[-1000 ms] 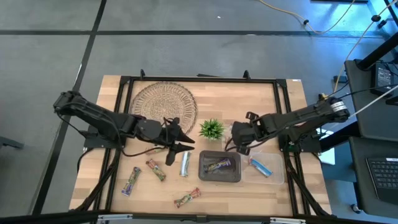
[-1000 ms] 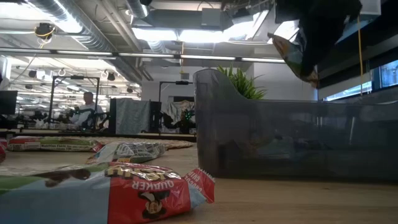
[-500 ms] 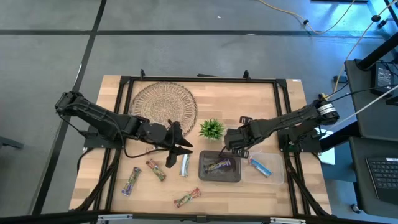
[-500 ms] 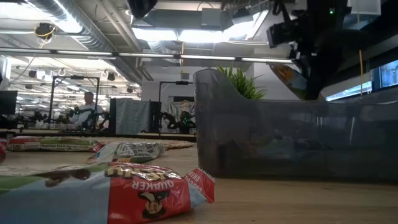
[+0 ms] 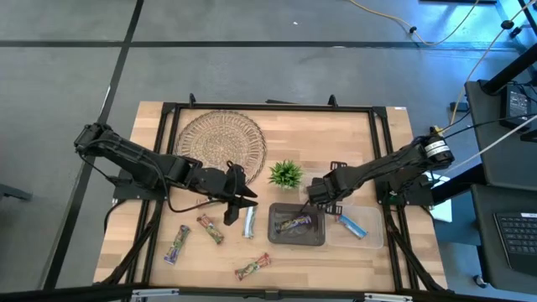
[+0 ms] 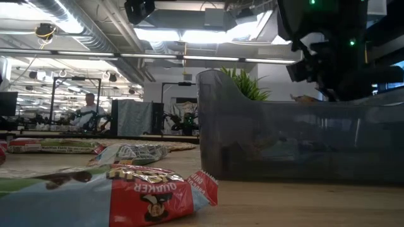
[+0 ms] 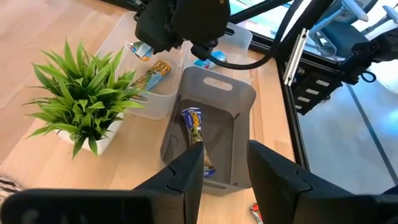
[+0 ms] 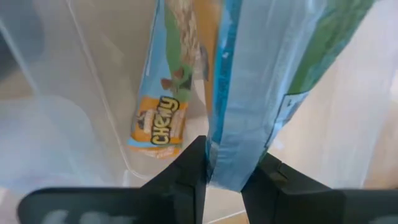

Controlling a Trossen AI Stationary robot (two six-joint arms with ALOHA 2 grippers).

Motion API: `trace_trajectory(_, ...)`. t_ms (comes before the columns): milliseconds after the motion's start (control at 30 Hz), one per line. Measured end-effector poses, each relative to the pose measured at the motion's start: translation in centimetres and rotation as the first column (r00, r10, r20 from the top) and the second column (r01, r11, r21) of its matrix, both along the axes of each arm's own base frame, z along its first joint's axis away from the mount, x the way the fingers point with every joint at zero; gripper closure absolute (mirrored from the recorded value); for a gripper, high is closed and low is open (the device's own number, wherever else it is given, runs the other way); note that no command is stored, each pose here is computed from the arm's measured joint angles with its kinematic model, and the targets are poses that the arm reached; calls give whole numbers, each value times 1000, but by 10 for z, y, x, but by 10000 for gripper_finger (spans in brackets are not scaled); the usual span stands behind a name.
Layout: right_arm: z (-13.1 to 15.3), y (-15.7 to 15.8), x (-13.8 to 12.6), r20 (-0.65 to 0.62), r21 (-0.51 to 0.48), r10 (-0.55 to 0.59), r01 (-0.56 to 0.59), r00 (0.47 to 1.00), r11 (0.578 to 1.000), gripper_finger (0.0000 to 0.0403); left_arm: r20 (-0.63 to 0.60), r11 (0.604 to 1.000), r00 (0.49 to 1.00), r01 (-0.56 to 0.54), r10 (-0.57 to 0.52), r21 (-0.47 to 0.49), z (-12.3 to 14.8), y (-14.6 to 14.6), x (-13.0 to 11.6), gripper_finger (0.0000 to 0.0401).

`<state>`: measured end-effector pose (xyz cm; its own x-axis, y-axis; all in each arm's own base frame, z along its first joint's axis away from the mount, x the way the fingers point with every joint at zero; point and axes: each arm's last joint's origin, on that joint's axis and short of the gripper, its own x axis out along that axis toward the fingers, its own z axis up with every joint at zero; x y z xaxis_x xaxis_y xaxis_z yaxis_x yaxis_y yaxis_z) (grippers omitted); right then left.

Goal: Pick and place Granola Bars by type
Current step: Put the orange granola bar into the top transparent bin

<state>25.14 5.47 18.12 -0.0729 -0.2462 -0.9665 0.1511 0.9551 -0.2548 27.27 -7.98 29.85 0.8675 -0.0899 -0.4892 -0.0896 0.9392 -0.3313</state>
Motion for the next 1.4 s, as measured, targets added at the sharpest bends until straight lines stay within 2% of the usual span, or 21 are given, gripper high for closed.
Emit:
trace_trajectory(300, -6, 0, -3, -11, 18, 0, 0, 1000, 1000, 319, 2, 1000, 1000, 9, -9, 18, 0, 0, 0, 285)
trace_trajectory(400, -7, 1, -2, -9, 59, 20, -19, 1000, 998, 314, 1, 1000, 1000, 9, -9, 18, 0, 0, 0, 285)
trace_trajectory(600, -7, 2, -1, -2, 73, 22, -21, 1000, 997, 263, 0, 1000, 1000, 17, -17, 14, 0, 0, 0, 285)
trace_trajectory(700, -7, 1, -2, -1, 50, -3, 3, 1000, 999, 234, 2, 1000, 1000, -2, 1, 17, 0, 0, 0, 281)
trace_trajectory(867, 2, -1, -8, 2, 43, -31, 31, 1000, 999, 209, 2, 1000, 1000, -12, 12, 11, 0, 0, 0, 253)
trace_trajectory(1167, 44, -4, -24, 206, 128, -102, 77, 973, 989, 205, 5, 999, 1000, 7, -7, 48, 0, 1, 0, 153)
trace_trajectory(1267, 60, -4, -29, 308, 198, -147, 88, 940, 976, 205, 4, 999, 999, -35, 35, 40, 0, 4, 0, 132)
trace_trajectory(1400, 78, -5, -33, 445, 253, -185, 75, 876, 964, 205, -44, 992, 991, -129, 128, -13, -6, 6, 1, 125)
